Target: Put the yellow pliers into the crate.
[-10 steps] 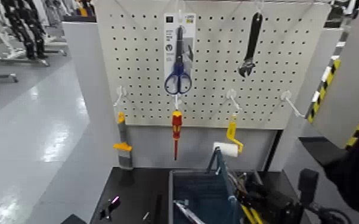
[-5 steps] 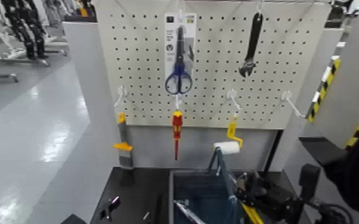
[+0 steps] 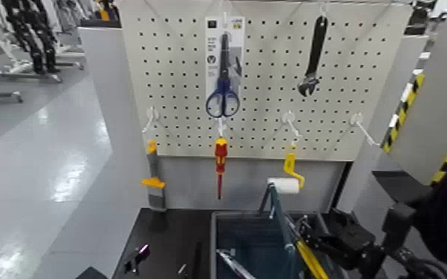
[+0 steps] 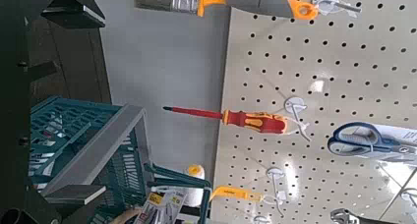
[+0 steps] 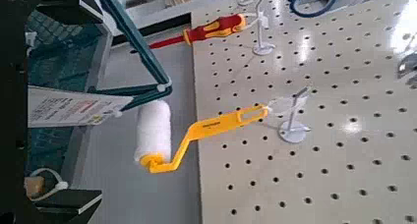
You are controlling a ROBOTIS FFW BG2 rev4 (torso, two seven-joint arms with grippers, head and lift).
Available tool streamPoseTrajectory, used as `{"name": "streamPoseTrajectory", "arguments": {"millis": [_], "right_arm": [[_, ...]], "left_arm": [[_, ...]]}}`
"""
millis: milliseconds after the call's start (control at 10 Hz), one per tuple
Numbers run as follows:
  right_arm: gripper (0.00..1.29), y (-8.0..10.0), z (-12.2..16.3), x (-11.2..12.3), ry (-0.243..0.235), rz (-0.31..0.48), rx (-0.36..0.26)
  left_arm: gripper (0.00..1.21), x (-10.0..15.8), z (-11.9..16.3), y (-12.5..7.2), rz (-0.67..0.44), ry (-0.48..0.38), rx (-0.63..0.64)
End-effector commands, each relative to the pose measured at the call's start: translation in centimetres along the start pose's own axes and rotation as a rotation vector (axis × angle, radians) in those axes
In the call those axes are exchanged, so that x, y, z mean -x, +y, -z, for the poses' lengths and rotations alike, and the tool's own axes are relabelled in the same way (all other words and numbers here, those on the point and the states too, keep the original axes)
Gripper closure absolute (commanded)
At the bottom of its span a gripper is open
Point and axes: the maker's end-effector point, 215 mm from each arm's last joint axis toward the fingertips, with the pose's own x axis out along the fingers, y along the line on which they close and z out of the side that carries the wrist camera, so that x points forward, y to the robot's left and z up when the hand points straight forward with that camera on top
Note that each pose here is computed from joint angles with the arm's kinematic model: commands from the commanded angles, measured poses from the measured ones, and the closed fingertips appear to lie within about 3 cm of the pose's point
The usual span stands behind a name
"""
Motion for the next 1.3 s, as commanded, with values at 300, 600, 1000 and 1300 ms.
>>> {"name": "streamPoseTrajectory", "arguments": {"millis": [300,600,1000,1300], "right_arm": [[0.06,0.3,-0.4,4.5,-0.165,0.181,0.04],[0.07,1.2,2.2,7.4,-0.169,0.302,0.054],[0.14,2.6,5.5,10.8,-0.179,0.405,0.029],[0.15,3.8,7.5,12.9,-0.147,0.459,0.033]], "left_arm": [[0.11,0.1,0.1,0.0,0.003,0.002,-0.001],[0.11,0.2,0.1,0.0,0.005,0.003,-0.002],[0.11,0.2,0.0,0.0,0.005,0.002,-0.001],[0.11,0.5,0.3,0.1,-0.001,0.006,0.002]]}}
